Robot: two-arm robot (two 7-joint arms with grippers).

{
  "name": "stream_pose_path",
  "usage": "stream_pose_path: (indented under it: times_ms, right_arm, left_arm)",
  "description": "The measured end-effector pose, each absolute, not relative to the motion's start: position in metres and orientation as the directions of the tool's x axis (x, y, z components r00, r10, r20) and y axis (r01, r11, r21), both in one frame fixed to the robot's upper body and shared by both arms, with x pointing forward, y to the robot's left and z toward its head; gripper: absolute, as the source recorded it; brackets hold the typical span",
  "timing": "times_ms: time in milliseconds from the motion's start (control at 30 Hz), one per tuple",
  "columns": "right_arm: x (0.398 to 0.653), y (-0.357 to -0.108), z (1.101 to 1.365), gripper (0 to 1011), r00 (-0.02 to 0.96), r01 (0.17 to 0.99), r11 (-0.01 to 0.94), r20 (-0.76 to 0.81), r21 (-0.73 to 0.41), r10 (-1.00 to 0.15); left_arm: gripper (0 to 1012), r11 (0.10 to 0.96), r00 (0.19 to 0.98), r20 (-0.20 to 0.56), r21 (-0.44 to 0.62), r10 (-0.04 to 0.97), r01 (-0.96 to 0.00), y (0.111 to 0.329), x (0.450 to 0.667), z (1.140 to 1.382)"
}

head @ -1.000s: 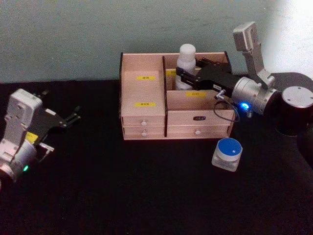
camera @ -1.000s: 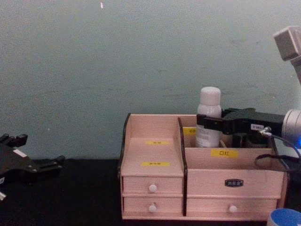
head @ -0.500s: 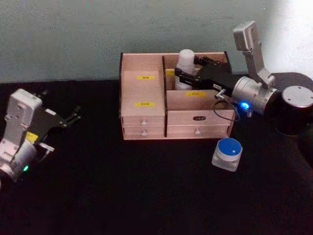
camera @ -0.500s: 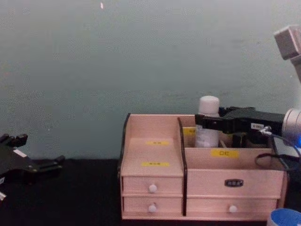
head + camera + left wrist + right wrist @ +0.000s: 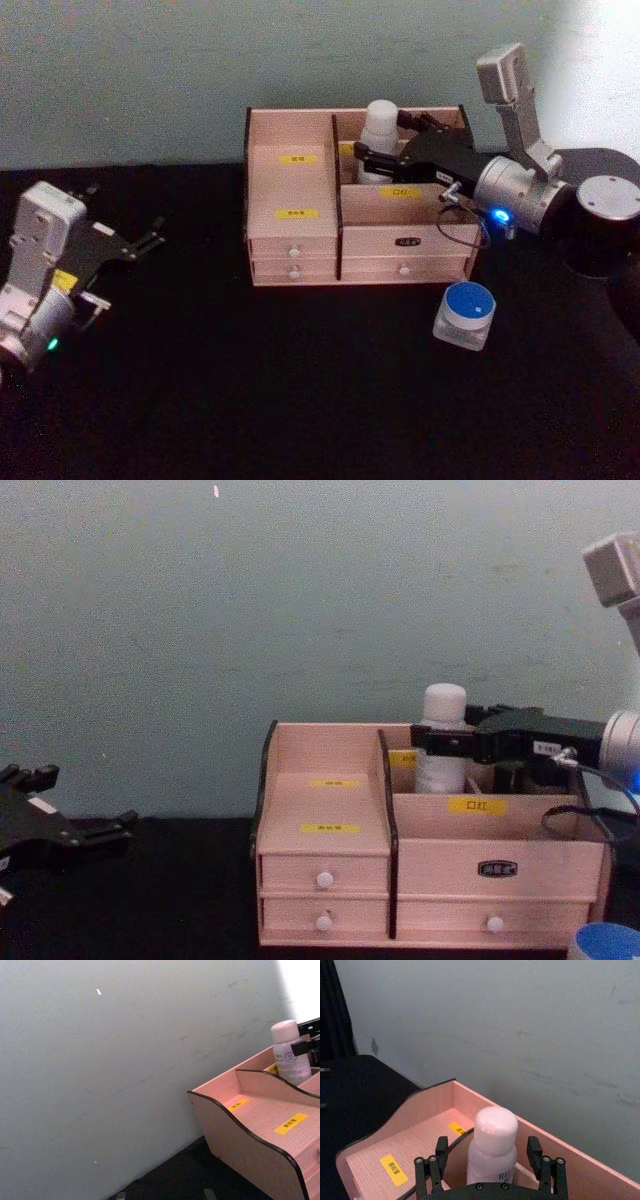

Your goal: Pick up the facial cleanser and watermelon frost from the table and place them into the tiered storage box.

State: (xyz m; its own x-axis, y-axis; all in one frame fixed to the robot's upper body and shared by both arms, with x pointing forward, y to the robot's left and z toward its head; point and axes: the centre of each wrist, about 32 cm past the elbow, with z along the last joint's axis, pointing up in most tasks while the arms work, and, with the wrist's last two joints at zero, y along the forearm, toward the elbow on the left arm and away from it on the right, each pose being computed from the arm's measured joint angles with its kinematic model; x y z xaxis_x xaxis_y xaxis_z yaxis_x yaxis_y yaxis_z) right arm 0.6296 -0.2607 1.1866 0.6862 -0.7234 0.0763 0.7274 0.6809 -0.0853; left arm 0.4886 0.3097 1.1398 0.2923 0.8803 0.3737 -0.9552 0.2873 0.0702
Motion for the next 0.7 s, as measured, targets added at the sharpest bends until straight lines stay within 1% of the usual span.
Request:
stream_pose_path:
  times_ms: [233,333,367,467,567,600,667,700]
  right_arm:
    - [0.618,-0.266,1.197,1000,0.68,0.733,0.678,0.1,-0.052,-0.727]
    - [0.605,-0.273,1.205,1000,0.678,0.734,0.678,0.101,-0.033,-0.729]
    - [0.605,-0.273,1.205,1000,0.678,0.734,0.678,0.101,-0.033,-0.729]
    - [0.584,-0.284,1.214,1000,0.679,0.732,0.681,0.097,-0.024,-0.727]
    - [0.57,-0.291,1.218,1000,0.68,0.732,0.681,0.088,-0.026,-0.728]
    - [0.559,-0.297,1.22,1000,0.682,0.731,0.681,0.078,-0.033,-0.728]
    - [0.549,-0.301,1.222,1000,0.683,0.73,0.682,0.071,-0.041,-0.727]
    - [0.537,-0.307,1.224,1000,0.684,0.729,0.682,0.064,-0.056,-0.726]
  left_arm:
    - [1001,0.287,0.292,0.374,0.07,0.88,-0.955,0.31,0.489,1.14]
    - [1001,0.287,0.292,0.374,0.07,0.88,-0.955,0.31,0.489,1.14]
    - [1001,0.287,0.292,0.374,0.07,0.88,-0.955,0.31,0.489,1.14]
    - [1001,0.287,0.292,0.374,0.07,0.88,-0.955,0.31,0.489,1.14]
    - [1001,0.287,0.292,0.374,0.07,0.88,-0.955,0.31,0.489,1.14]
    - [1001,0.287,0.292,0.374,0.07,0.88,-0.955,0.31,0.489,1.14]
    - [1001,0.287,0.292,0.374,0.07,0.88,-0.955,0.31,0.489,1.14]
    - [1001,0.287,0.292,0.374,0.07,0.88,-0.955,0.31,0.489,1.14]
